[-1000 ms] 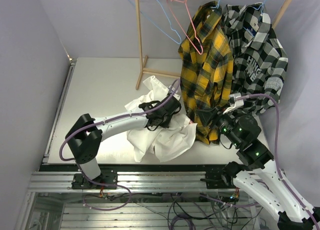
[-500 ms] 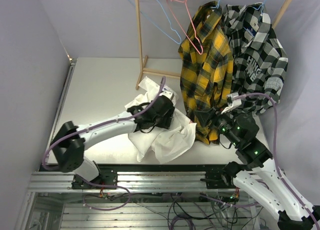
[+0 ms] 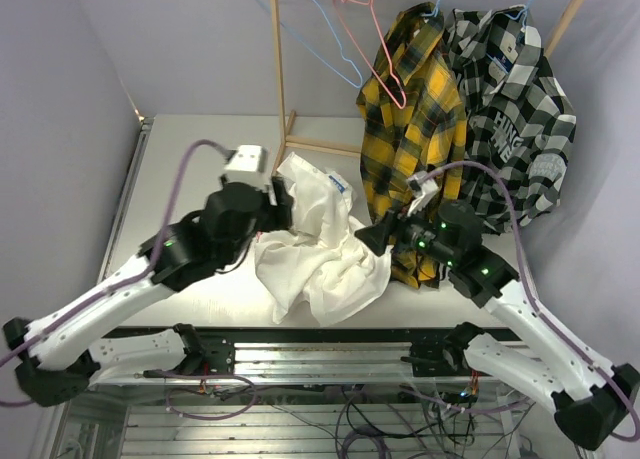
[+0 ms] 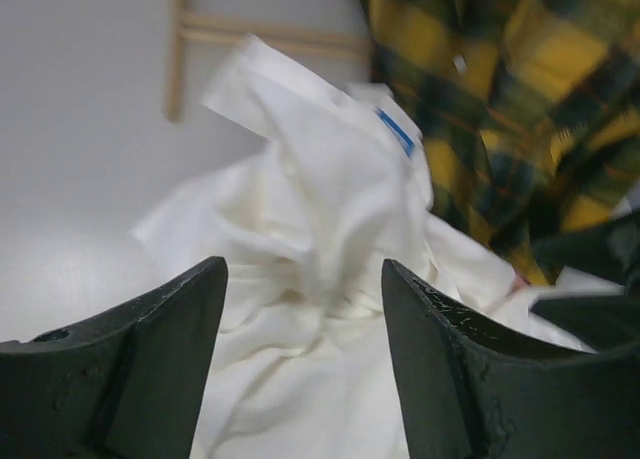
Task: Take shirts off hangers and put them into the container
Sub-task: Place the shirt in the bin.
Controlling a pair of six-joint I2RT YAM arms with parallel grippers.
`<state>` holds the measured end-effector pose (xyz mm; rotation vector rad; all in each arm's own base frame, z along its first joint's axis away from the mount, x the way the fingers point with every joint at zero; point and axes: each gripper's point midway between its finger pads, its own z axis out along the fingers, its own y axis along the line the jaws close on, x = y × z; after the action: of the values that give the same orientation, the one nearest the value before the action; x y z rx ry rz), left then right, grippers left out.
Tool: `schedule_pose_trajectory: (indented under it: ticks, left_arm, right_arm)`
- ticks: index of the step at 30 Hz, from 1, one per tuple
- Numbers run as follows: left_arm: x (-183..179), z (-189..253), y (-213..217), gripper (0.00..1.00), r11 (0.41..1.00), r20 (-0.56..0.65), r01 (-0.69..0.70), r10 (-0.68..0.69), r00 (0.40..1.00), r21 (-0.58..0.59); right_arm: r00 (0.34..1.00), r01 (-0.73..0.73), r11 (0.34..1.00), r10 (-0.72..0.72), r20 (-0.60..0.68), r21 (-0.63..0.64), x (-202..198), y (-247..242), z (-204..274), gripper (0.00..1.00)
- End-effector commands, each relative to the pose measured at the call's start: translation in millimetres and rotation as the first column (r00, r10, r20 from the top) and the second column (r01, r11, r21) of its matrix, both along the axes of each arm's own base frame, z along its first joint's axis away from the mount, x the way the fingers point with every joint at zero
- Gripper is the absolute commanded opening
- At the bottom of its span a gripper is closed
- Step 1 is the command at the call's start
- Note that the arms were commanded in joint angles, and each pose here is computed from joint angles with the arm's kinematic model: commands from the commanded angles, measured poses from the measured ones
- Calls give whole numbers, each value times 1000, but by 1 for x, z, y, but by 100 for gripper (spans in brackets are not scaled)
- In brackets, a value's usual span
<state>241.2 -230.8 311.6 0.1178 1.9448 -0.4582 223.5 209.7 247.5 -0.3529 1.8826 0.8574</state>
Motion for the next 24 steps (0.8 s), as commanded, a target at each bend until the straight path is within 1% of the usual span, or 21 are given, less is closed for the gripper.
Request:
schedule_pose_trajectory:
  ticks: [1, 2, 4, 6, 7, 9, 11, 14, 16, 18, 19, 21, 24]
  left_arm:
    - [2, 35, 85, 75, 958, 162, -281, 269, 950, 57]
    - [2, 35, 97, 78, 946, 189, -314, 295, 937, 80]
    - [5, 30, 118, 80, 910, 211, -389, 356, 910, 143]
    - [16, 18, 131, 82, 886, 180, -413, 380, 907, 211]
    - [26, 11, 135, 82, 888, 141, -397, 374, 917, 230]
    - [50, -6, 137, 80, 926, 30, -319, 320, 947, 201]
    - [70, -19, 140, 79, 954, -46, -260, 270, 962, 151]
    - [93, -28, 156, 78, 960, -109, -264, 273, 956, 89]
    - [105, -37, 174, 77, 955, -148, -294, 297, 943, 39]
    - [110, -53, 195, 77, 941, -208, -337, 328, 921, -7]
    - [109, -62, 209, 77, 925, -235, -379, 364, 901, -21]
    - [101, -84, 221, 76, 907, -286, -420, 393, 874, -38]
    - [84, -99, 228, 73, 888, -263, -457, 432, 862, -39]
  right_arm:
    - [975, -220, 972, 221, 5, 80, -29, 51, 23, 66]
    - [969, -245, 968, 246, 2, 49, -37, 66, 18, 67]
    - [966, -259, 964, 259, -5, -65, -49, 92, 6, 68]
    - [964, -264, 947, 265, -19, -182, -58, 115, -9, 69]
    - [965, -259, 938, 260, -27, -230, -60, 124, -16, 69]
    - [971, -237, 929, 239, -28, -283, -57, 138, -20, 69]
    - [973, -228, 928, 231, -22, -294, -52, 146, -22, 70]
    - [976, -206, 935, 219, 11, -289, -46, 152, -13, 70]
    - [974, -210, 932, 227, 22, -294, -45, 154, -9, 71]
    - [969, -225, 923, 245, 25, -311, -44, 159, -8, 72]
    - [967, -233, 916, 254, 23, -326, -45, 161, -9, 72]
    - [965, -242, 900, 264, 11, -361, -43, 163, -15, 73]
    - [962, -248, 884, 271, 4, -396, -40, 169, -25, 73]
